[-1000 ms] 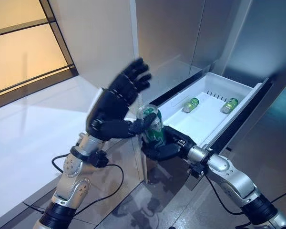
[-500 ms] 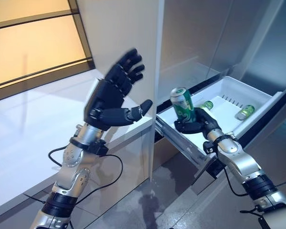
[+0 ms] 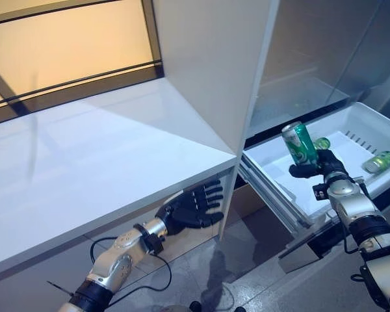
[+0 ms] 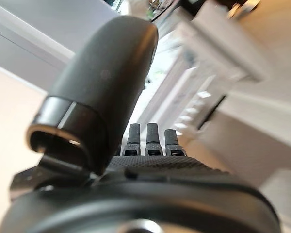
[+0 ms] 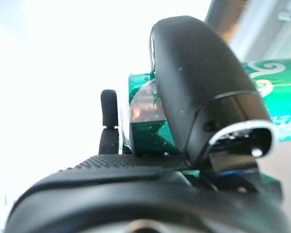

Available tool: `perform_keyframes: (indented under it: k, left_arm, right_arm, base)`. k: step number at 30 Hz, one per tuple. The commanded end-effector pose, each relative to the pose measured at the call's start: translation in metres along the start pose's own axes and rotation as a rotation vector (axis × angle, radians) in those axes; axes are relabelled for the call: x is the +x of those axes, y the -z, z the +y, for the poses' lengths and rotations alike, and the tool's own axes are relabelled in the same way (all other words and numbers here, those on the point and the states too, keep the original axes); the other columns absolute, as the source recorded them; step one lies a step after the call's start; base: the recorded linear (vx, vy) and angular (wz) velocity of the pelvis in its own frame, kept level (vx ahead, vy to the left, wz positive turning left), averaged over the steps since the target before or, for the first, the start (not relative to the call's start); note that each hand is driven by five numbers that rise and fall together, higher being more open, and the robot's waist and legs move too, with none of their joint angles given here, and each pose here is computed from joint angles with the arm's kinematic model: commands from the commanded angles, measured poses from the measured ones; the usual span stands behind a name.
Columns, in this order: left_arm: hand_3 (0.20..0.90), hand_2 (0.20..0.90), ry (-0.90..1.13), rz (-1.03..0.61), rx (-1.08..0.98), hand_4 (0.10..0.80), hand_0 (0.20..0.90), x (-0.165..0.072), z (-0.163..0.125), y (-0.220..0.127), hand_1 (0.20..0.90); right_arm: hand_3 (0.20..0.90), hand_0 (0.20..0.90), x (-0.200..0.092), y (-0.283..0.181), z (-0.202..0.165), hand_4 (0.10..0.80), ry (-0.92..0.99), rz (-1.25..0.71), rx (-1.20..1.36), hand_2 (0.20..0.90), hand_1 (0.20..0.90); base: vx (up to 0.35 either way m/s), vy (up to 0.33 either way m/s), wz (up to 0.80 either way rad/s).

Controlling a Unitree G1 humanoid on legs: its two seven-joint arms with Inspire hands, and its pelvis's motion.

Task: Put drinks into fridge and close the fridge

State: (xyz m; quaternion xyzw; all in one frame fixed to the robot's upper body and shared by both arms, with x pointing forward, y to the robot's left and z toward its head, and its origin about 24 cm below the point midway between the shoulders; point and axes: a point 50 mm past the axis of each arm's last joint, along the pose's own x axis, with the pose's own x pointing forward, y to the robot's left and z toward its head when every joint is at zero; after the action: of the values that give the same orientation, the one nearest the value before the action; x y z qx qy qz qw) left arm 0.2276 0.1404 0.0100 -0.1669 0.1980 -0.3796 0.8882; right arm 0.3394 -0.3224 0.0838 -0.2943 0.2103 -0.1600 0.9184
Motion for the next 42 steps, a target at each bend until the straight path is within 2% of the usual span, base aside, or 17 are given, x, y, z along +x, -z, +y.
perform_keyframes:
  k: [1, 5, 10, 16, 21, 24, 30, 31, 32, 34, 38, 42]
  left_arm:
    - [0.900, 0.900, 0.199, -0.003, 0.096, 0.800, 0.900, 0.011, -0.028, -0.004, 0.900]
    - [0.900, 0.900, 0.136, 0.111, 0.157, 0.800, 0.900, 0.009, -0.021, 0.018, 0.900]
    - [0.900, 0.900, -0.044, 0.228, 0.248, 0.800, 0.900, 0.004, 0.008, 0.039, 0.900]
    - [0.900, 0.900, -0.384, 0.387, 0.248, 0.800, 0.900, -0.029, 0.056, 0.078, 0.900]
    - [0.900, 0.900, -0.563, 0.466, 0.222, 0.800, 0.900, -0.052, 0.078, 0.098, 0.900]
    - [0.900, 0.900, -0.656, 0.502, 0.192, 0.800, 0.900, -0.063, 0.088, 0.107, 0.900]
    - [0.900, 0.900, -0.705, 0.608, 0.213, 0.800, 0.900, -0.080, 0.094, 0.118, 0.900]
    - [0.900, 0.900, -0.705, 0.612, 0.212, 0.800, 0.900, -0.081, 0.094, 0.118, 0.900]
    - [0.900, 0.900, -0.704, 0.611, 0.211, 0.800, 0.900, -0.081, 0.094, 0.118, 0.900]
    - [0.900, 0.900, -0.698, 0.602, 0.213, 0.800, 0.900, -0.079, 0.094, 0.117, 0.900]
    - [0.900, 0.900, -0.682, 0.572, 0.230, 0.800, 0.900, -0.072, 0.094, 0.110, 0.900]
    - [0.900, 0.900, -0.681, 0.556, 0.242, 0.800, 0.900, -0.069, 0.095, 0.104, 0.900]
  right_arm:
    - [0.200, 0.300, -0.006, -0.094, -0.087, 0.100, 0.231, -0.273, -0.011, 0.300, 0.300]
    - [0.200, 0.300, -0.001, -0.073, -0.094, 0.100, 0.222, -0.173, -0.043, 0.300, 0.300]
    - [0.200, 0.300, 0.002, -0.061, -0.099, 0.100, 0.192, -0.087, -0.086, 0.300, 0.300]
    - [0.200, 0.300, 0.004, -0.036, -0.093, 0.100, 0.098, 0.031, -0.151, 0.300, 0.300]
    - [0.200, 0.300, 0.004, -0.030, -0.091, 0.100, 0.063, 0.073, -0.170, 0.300, 0.300]
    - [0.200, 0.300, 0.004, -0.031, -0.091, 0.100, 0.052, 0.091, -0.185, 0.300, 0.300]
    - [0.211, 0.309, 0.003, -0.031, -0.093, 0.111, 0.024, 0.120, -0.197, 0.309, 0.309]
    - [0.313, 0.396, 0.003, -0.031, -0.093, 0.213, 0.018, 0.128, -0.197, 0.396, 0.396]
    - [0.483, 0.542, 0.003, -0.031, -0.093, 0.383, 0.017, 0.133, -0.198, 0.542, 0.542]
    - [0.900, 0.900, 0.003, -0.030, -0.094, 0.800, 0.006, 0.150, -0.200, 0.900, 0.900]
    - [0.900, 0.900, 0.002, -0.031, -0.095, 0.800, -0.017, 0.169, -0.219, 0.900, 0.900]
    - [0.900, 0.900, 0.001, -0.046, -0.097, 0.800, -0.008, 0.103, -0.230, 0.900, 0.900]
  base:
    - [0.004, -0.017, 0.25]
    - [-0.022, -0.040, 0.14]
    - [-0.118, -0.051, 0.05]
    - [-0.032, -0.050, 0.00]
    - [-0.079, -0.023, 0.00]
    - [-0.076, -0.009, 0.00]
    - [-0.044, -0.002, -0.03]
    - [0.000, 0.000, 0.00]
    - [0.000, 0.000, 0.00]
    - [-0.019, 0.004, 0.00]
    - [-0.040, 0.008, -0.01]
    - [-0.031, 0.005, 0.00]
